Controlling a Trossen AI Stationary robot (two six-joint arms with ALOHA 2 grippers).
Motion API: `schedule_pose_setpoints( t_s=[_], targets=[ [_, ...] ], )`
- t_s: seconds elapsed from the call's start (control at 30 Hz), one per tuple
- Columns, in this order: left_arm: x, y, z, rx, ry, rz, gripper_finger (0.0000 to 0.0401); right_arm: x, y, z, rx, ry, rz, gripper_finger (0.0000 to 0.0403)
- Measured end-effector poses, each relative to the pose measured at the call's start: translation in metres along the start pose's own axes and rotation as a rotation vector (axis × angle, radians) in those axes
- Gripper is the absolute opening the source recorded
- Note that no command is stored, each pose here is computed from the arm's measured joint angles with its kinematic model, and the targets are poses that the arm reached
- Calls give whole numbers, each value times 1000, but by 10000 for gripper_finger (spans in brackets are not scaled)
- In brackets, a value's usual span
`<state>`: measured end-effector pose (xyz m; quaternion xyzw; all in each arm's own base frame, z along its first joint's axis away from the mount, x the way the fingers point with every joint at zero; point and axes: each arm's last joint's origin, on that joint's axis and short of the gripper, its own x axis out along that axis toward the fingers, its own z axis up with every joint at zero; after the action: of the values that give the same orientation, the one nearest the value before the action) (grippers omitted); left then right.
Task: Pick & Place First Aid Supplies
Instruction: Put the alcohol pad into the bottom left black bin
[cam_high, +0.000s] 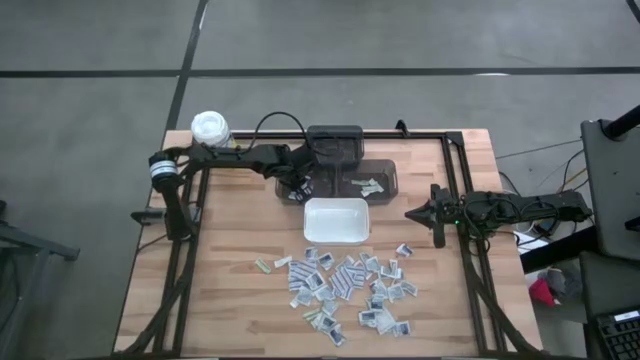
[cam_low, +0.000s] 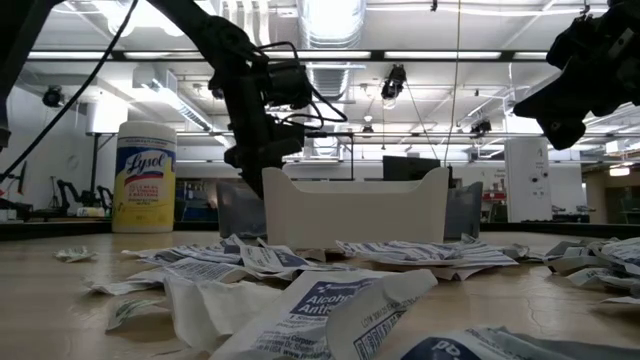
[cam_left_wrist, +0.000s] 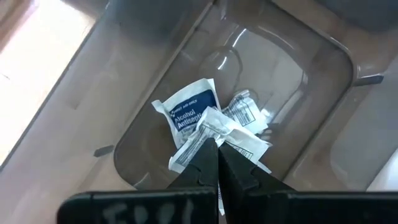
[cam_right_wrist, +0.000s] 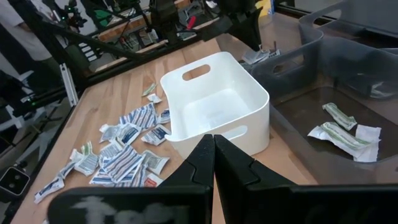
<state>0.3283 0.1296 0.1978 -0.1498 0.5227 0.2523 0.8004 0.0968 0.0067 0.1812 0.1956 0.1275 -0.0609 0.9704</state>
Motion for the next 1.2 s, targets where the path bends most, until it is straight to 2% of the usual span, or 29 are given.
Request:
schedule_pose_setpoints(
  t_s=[0.33, 0.43, 0.63, 0.73, 0.83, 1.03, 1.2],
  targets=[
    [0, 0, 0, 6, 1, 1, 6, 0, 0, 0, 0, 0, 0, 8],
    [0, 0, 0, 22, 1, 2, 30, 0, 0, 0, 0, 0, 1, 8],
    [-4, 1, 1, 32, -10, 32, 108, 0, 0, 0, 0, 0, 2, 8],
    [-24, 2, 7, 41, 11, 28, 138, 0, 0, 0, 0, 0, 2, 8],
    [-51, 0, 10, 39, 96, -6, 152, 0, 0, 0, 0, 0, 2, 8],
    [-99, -16, 10, -28, 199, -90, 154, 0, 0, 0, 0, 0, 2, 8],
    [-122, -41, 4, -44, 181, -148, 154, 0, 0, 0, 3, 0, 3, 8]
  ],
)
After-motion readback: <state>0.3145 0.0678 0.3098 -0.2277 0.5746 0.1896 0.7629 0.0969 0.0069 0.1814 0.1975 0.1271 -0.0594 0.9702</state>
